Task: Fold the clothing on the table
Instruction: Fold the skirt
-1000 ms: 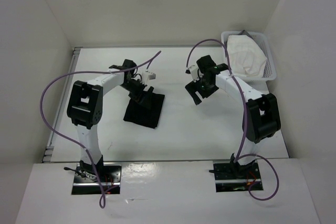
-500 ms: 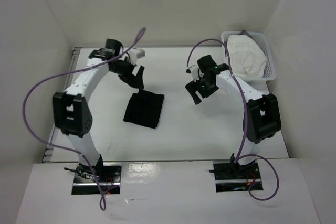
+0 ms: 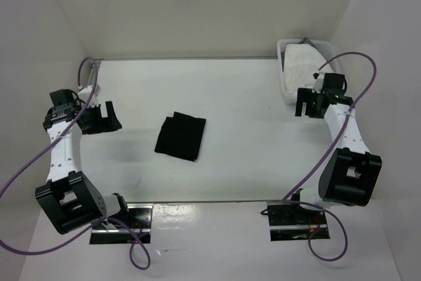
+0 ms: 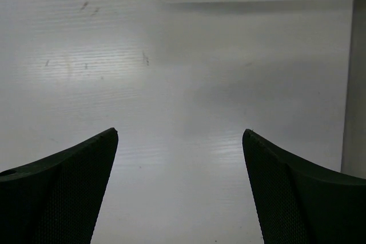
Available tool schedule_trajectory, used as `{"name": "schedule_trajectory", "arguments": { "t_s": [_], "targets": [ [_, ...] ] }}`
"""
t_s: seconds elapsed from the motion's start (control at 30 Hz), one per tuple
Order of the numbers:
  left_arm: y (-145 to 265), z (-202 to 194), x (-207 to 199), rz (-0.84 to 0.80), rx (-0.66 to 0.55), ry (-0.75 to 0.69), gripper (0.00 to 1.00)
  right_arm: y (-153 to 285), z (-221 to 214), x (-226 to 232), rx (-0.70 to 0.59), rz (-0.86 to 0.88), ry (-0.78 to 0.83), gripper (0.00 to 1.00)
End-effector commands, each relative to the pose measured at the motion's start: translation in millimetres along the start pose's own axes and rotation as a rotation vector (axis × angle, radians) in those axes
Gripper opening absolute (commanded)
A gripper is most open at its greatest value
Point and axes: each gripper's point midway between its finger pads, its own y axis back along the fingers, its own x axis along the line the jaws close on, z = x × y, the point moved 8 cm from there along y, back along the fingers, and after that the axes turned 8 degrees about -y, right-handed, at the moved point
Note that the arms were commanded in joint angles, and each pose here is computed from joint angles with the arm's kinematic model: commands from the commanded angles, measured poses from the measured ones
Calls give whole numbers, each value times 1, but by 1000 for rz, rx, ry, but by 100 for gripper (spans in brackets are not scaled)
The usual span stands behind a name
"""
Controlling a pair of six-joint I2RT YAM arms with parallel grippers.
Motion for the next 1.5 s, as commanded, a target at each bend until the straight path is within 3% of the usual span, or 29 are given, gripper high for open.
{"name": "schedule_trajectory", "arguments": {
  "t_s": [0.0,0.37,0.6,1.47],
  "targets": [
    [10,-2,18,60,-57,53,100,-1,-2,-6,-53,4,-68,94],
    [-1,-19,49,75,-16,140,100,8,-6,-46,-117,-139,-92,95],
    [-4,-18,51,54,-15,137,100,22,-6,-39,-162,-56,-55,99],
    [4,-15,44,43,-54,109,100,25,-9,-36,-165,-19,-33,99]
  ]
}}
